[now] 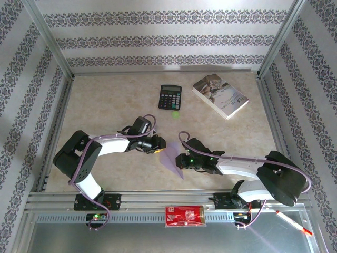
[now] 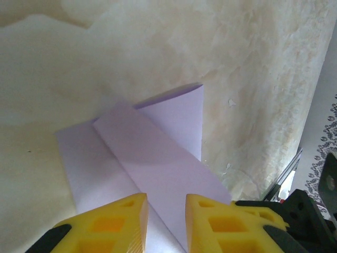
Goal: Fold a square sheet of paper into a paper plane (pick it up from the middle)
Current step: Turn over the paper at the bottom-center of the table.
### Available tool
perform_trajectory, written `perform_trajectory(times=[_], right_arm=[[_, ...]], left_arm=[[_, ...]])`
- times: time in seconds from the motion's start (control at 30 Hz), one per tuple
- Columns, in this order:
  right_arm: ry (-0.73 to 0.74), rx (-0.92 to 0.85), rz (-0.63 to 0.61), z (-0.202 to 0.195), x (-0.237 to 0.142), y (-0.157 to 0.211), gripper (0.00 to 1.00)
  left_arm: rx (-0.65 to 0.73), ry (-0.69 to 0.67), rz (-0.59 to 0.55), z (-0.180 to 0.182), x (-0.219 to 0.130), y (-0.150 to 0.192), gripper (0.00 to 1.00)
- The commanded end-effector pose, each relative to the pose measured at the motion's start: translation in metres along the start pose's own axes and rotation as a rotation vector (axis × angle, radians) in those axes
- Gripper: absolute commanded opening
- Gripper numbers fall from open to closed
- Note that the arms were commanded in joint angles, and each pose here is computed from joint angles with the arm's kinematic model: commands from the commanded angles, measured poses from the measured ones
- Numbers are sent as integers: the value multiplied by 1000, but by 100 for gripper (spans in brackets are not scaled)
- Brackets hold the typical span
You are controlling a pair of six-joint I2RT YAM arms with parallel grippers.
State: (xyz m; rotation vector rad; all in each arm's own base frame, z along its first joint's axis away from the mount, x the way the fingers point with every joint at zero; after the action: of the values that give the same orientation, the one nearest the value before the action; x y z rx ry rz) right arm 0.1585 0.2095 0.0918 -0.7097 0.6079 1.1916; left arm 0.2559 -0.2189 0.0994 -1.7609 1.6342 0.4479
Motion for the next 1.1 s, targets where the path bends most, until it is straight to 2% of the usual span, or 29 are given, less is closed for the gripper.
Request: perform_trajectory(times=[0.0, 0.1, 0.17, 0.43, 0.57, 0.73, 1.07], right_arm=[[-34, 4, -33, 7, -5, -6, 6], [-29, 6, -41, 6, -9, -9, 1], [25, 4, -58, 1, -18, -14, 0], [612, -275, -329, 5, -111, -56, 0], [860, -413, -399, 18, -128, -66, 0], [1091, -548, -410, 38, -114, -66, 0], [1093, -687, -246, 74, -5, -15, 0]], left_arm=[[16, -12, -13, 0, -6, -6, 25], [11, -14, -31, 1, -13, -9, 25], [9, -17, -53, 0, -20, -13, 25], [-15, -86, -200, 2, -69, -31, 25], [-56, -131, -261, 13, -89, -35, 26], [-110, -185, -303, 30, -108, -37, 26], [-199, -264, -384, 61, -143, -44, 31]])
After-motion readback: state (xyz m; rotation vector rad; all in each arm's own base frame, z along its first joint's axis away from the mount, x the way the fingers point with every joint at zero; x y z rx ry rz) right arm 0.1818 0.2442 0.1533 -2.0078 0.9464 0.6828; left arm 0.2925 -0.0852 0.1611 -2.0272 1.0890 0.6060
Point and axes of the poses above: each hand's point on the last joint's axis, 136 mm out from that joint toward the fingers, its own x axis out along the fingers, its own z axis along the line the jaws close on, y = z × x, the point moved 8 cm from there along -x, back along the fingers, and after that the axes turned 15 degrees about x, right-handed, at the moved point
